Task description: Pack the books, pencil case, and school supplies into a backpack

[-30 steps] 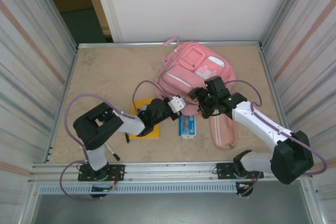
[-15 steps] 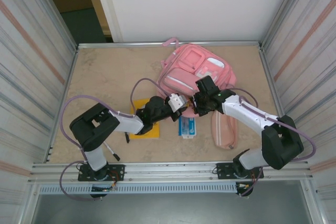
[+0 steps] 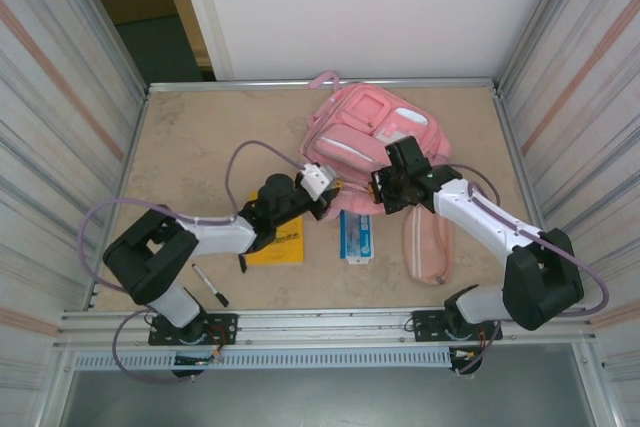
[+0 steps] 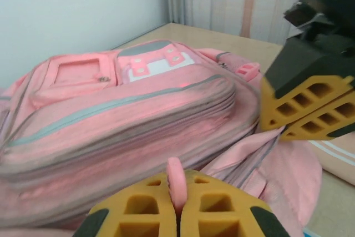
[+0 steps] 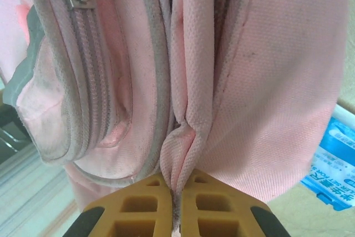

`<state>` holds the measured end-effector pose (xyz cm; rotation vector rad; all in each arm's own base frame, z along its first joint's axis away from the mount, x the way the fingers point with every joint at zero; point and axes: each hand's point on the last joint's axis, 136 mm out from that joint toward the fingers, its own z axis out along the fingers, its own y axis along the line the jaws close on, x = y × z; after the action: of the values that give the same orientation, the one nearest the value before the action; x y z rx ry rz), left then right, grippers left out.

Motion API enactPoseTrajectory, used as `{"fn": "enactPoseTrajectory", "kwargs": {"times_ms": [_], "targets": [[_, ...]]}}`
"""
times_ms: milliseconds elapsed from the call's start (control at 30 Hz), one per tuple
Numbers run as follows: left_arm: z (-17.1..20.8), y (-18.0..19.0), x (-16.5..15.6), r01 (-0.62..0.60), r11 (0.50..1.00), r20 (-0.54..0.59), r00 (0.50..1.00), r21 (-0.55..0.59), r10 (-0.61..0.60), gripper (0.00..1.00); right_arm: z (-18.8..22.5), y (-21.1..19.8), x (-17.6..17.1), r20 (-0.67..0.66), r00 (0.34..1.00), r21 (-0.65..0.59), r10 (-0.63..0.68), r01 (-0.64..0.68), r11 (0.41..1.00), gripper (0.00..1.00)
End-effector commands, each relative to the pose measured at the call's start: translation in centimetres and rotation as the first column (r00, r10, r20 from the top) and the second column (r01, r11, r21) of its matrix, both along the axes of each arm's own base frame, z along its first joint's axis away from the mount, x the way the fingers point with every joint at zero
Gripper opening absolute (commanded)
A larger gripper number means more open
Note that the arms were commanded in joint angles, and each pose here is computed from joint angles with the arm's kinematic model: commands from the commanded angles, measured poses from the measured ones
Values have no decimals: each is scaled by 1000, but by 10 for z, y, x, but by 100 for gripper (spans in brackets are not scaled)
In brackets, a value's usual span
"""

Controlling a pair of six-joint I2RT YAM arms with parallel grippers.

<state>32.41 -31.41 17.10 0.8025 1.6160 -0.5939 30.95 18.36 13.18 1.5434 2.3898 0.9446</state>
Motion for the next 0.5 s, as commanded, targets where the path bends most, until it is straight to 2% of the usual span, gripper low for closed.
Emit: {"fn": "enactPoseTrajectory", "kwargs": {"times_ms": [0,67,100,267,333,467], "targets": [[10,57,31,-186,979,-107,978,-79,177,0,-12,-42,22,50,998,-174,29,-20,984,0],[7,61,31,-176,982,-136,977,-65,166,0,-11,-39,33,86,990,-198,116,-97,975,0],[6,55,27,-133,990,-129,984,-53,125,0,-12,-36,36,93,983,-212,160,-137,967,0],[12,22,10,-35,996,-164,986,-86,20,0,-25,-43,45,50,977,-290,210,-187,939,0],[13,5,5,-5,996,-152,988,-89,-8,0,-30,-41,58,80,965,-289,250,-217,932,0],[18,-26,3,-12,993,-171,985,-119,-8,0,-48,-46,75,61,952,-277,299,-272,922,8]]}}
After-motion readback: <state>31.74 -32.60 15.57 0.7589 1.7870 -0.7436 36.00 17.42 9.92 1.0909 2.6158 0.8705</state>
